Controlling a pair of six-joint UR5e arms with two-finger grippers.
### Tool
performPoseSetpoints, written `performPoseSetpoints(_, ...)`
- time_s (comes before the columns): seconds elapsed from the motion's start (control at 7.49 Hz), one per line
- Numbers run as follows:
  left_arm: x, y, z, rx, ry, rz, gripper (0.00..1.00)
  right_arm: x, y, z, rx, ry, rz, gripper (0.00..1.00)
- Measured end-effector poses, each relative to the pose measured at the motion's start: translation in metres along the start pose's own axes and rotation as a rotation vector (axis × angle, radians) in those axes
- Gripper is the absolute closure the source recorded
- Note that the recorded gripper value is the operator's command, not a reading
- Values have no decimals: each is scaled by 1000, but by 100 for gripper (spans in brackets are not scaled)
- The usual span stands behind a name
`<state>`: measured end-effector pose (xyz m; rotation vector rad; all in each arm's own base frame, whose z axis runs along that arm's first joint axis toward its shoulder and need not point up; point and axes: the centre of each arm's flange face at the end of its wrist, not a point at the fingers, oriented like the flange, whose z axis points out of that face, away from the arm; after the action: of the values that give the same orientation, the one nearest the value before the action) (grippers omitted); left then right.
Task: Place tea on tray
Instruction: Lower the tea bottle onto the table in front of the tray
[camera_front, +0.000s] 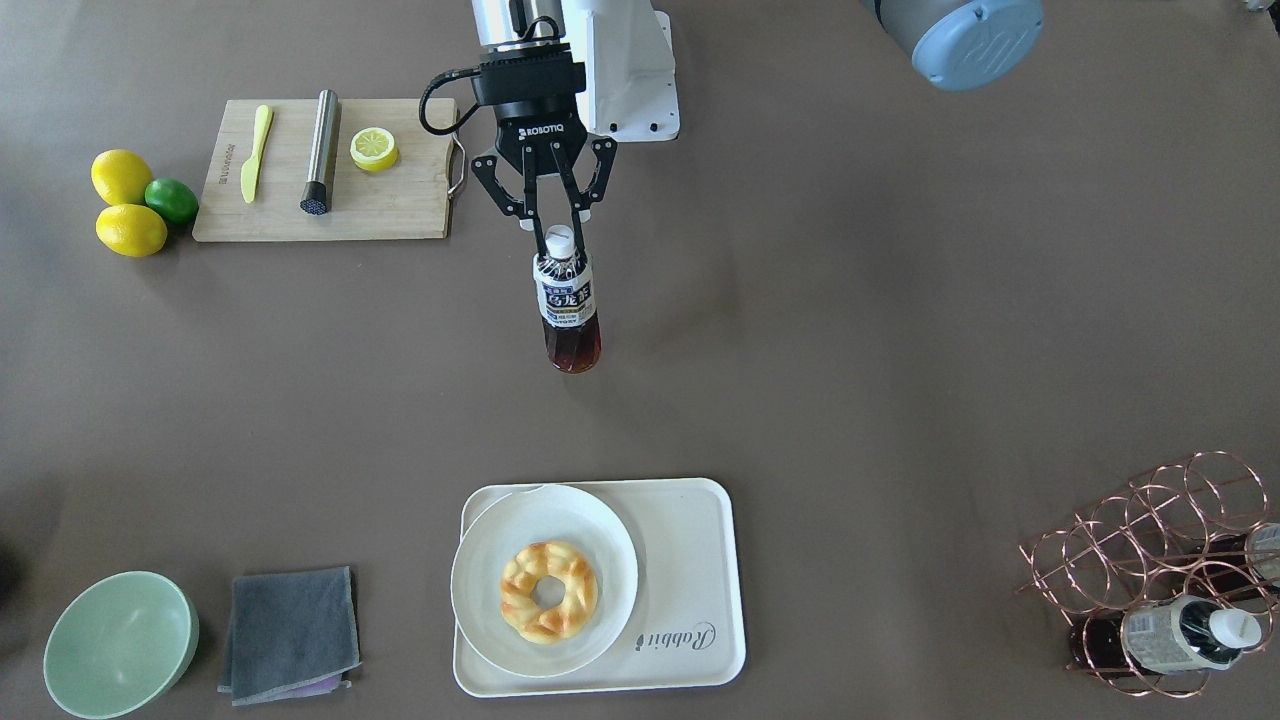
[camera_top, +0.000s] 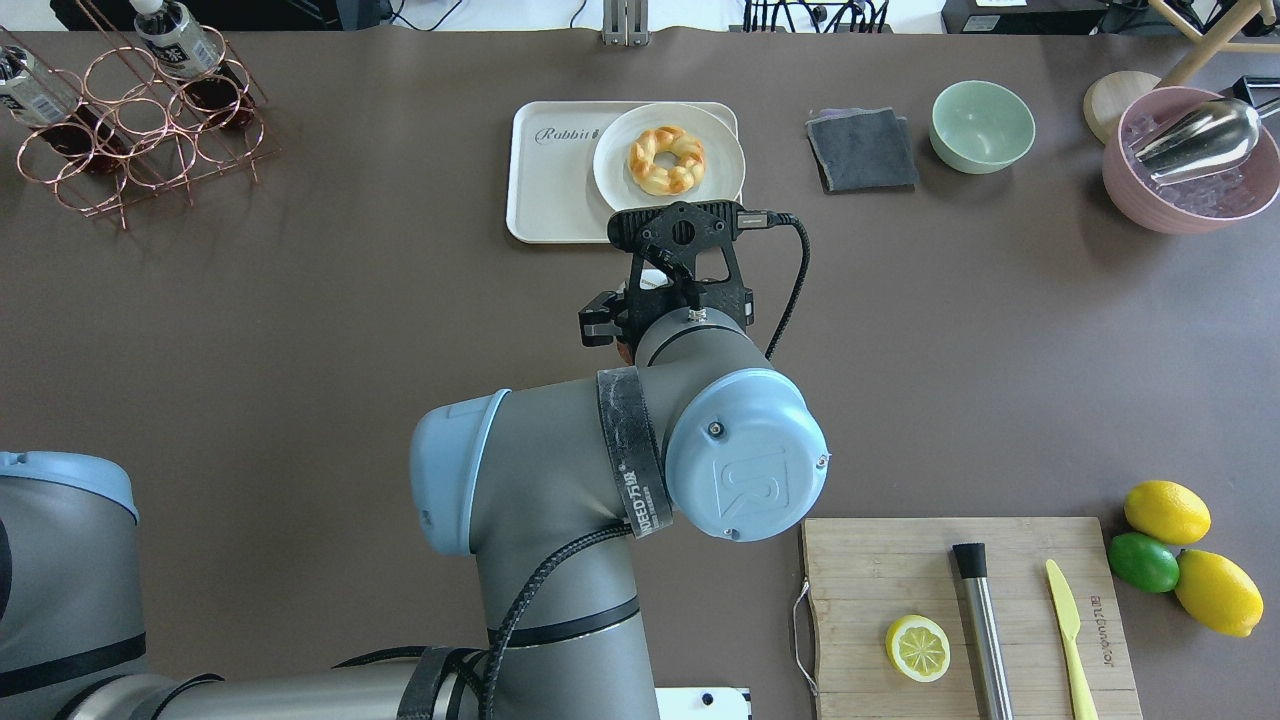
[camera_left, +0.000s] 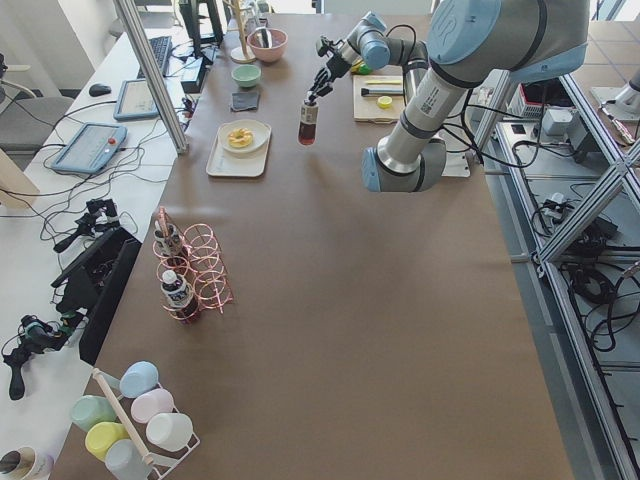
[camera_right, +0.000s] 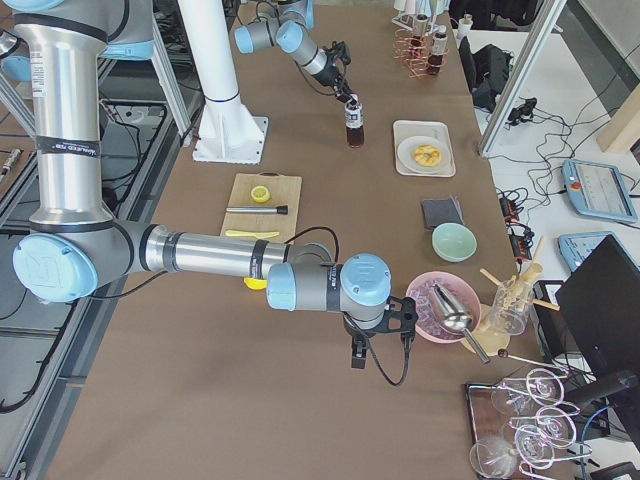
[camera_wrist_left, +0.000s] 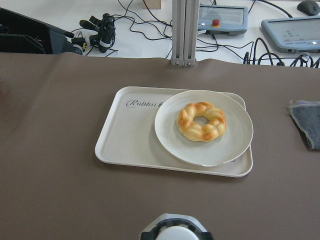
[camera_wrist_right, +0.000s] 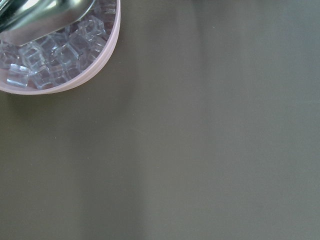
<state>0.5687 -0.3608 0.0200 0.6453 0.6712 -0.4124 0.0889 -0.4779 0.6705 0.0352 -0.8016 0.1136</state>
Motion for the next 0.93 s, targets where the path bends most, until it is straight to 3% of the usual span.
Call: performPoseSetpoints(0.93, 3, 18, 14, -10, -4, 9, 100, 0, -1, 0, 0, 0, 0, 0)
